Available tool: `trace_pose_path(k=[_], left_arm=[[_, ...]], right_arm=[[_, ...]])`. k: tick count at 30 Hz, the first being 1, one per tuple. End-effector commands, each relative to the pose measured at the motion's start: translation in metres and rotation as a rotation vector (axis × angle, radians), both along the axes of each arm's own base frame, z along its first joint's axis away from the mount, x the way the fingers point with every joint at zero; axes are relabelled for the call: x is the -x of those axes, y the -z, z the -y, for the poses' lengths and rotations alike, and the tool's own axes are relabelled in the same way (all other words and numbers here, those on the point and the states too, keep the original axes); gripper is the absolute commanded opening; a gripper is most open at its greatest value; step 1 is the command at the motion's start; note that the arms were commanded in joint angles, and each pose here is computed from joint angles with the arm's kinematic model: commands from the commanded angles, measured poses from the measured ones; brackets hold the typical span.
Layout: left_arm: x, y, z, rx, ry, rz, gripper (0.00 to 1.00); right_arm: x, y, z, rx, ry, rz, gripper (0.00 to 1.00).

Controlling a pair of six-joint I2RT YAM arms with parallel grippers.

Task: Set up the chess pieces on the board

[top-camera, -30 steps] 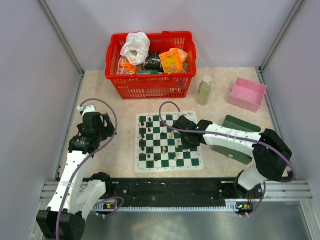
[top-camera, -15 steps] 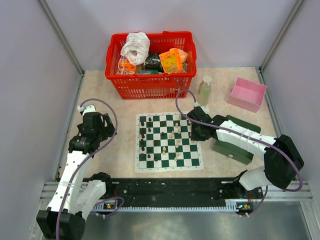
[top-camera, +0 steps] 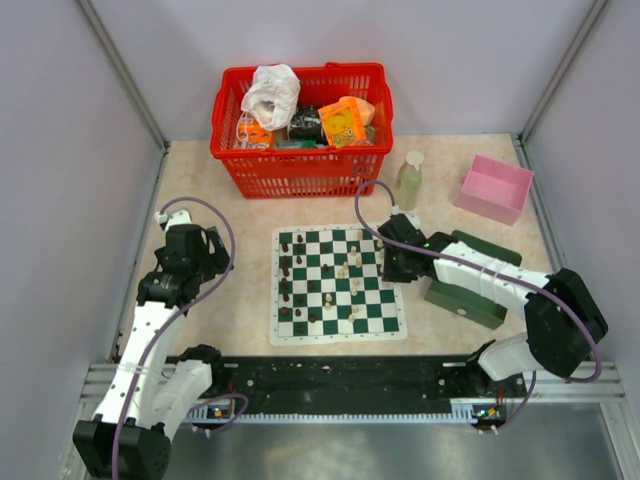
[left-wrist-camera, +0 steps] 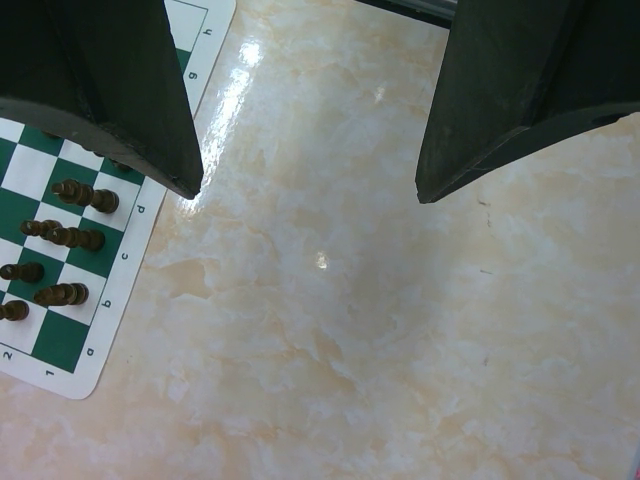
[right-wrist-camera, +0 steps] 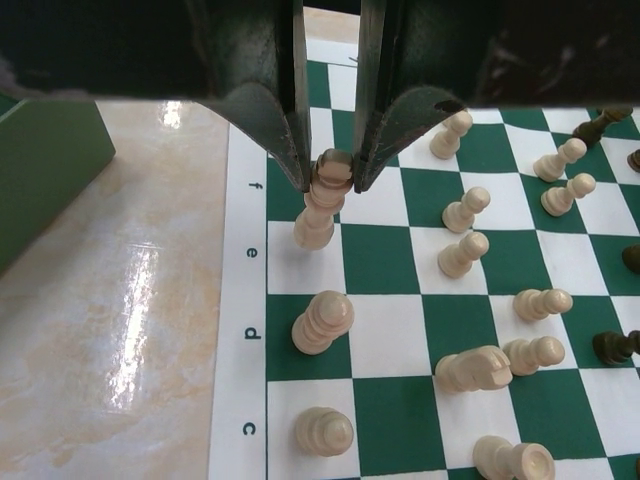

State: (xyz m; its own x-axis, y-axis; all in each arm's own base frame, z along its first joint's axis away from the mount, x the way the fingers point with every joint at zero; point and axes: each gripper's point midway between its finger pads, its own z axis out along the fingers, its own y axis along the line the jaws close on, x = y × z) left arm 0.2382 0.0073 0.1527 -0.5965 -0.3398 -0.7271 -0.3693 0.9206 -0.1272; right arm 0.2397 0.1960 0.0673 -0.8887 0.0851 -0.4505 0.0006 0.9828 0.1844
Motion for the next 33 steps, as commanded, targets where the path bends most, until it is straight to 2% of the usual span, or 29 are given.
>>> trace_pose_path(k=[1,20,33], left_arm=[[-0.008,-0.006,0.001,0.003,0.003,0.039,0.93],[-0.007,-0.005,0.001,0.002,-0.001,0.038,0.93],[-0.008,-0.006,0.001,0.002,-0.001,0.038,0.93]], right_arm=[[-0.010,-0.001,-0.005,-0.033,0.005,0.032,0.18],[-0.010,0.015,0.003,0.021,0.013,0.008,0.19],[-0.013,0.011,0.001,0.020,-0.002,0.020,0.34]])
